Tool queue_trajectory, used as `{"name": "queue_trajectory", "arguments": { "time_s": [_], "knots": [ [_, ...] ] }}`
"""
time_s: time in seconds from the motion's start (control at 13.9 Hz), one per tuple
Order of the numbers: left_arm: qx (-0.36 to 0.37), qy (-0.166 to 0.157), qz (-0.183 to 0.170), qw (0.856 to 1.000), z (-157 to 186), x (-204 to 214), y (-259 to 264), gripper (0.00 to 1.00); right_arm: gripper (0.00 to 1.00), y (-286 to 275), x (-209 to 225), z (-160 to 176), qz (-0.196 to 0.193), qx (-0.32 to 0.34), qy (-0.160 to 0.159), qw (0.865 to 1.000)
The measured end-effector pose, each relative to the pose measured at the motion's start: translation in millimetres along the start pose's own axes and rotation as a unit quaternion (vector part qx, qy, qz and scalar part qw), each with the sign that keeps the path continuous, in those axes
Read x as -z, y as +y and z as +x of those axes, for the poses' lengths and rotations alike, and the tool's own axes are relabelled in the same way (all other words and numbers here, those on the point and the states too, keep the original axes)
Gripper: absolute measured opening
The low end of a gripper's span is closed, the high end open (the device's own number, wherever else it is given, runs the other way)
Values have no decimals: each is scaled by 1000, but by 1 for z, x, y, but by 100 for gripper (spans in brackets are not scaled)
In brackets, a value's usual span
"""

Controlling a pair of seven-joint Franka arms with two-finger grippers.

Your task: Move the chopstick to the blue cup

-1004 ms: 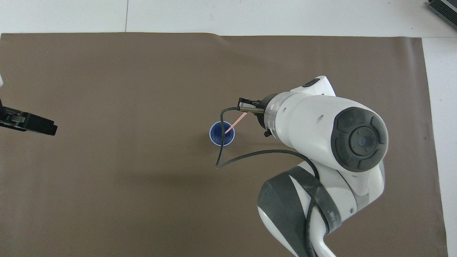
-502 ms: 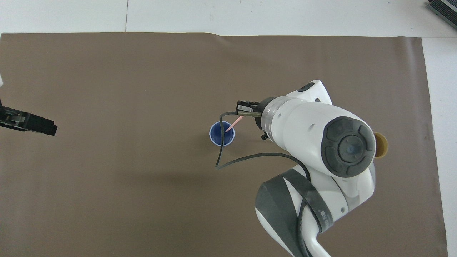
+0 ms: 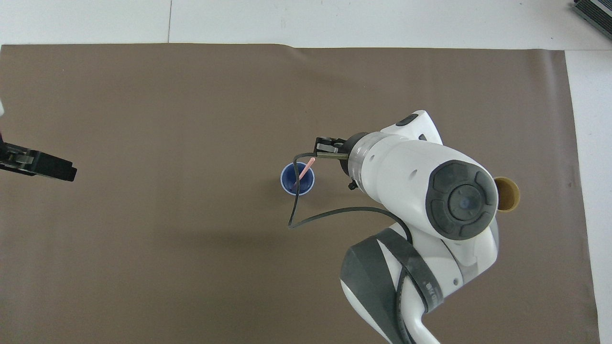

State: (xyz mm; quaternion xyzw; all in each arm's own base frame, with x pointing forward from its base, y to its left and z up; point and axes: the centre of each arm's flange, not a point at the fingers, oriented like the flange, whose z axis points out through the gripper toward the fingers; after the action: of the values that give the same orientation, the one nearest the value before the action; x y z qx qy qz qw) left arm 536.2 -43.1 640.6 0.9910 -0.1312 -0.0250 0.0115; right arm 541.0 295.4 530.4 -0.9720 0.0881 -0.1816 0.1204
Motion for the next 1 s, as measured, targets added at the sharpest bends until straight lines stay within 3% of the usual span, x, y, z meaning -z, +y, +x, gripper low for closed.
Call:
{"name": "queue_trajectory", "arguments": {
  "time_s": [0.29, 0.65, 0.79, 0.93, 1.0],
  "knots": [
    [0, 0, 0, 1000, 0, 0, 0, 100, 41, 9, 12, 7, -4, -8, 7, 1000],
    [0, 0, 0, 1000, 0, 0, 0, 100, 56, 56, 59, 21, -59, -21, -16, 998],
    [0, 0, 0, 1000, 0, 0, 0, 100, 73, 76, 77, 26, -79, -32, -25, 996],
    [0, 0, 0, 1000, 0, 0, 0, 100, 95, 100, 92, 31, -99, -36, -35, 994],
    [0, 0, 0, 1000, 0, 0, 0, 100, 100, 110, 99, 33, -107, -33, -41, 993]
  ]
}}
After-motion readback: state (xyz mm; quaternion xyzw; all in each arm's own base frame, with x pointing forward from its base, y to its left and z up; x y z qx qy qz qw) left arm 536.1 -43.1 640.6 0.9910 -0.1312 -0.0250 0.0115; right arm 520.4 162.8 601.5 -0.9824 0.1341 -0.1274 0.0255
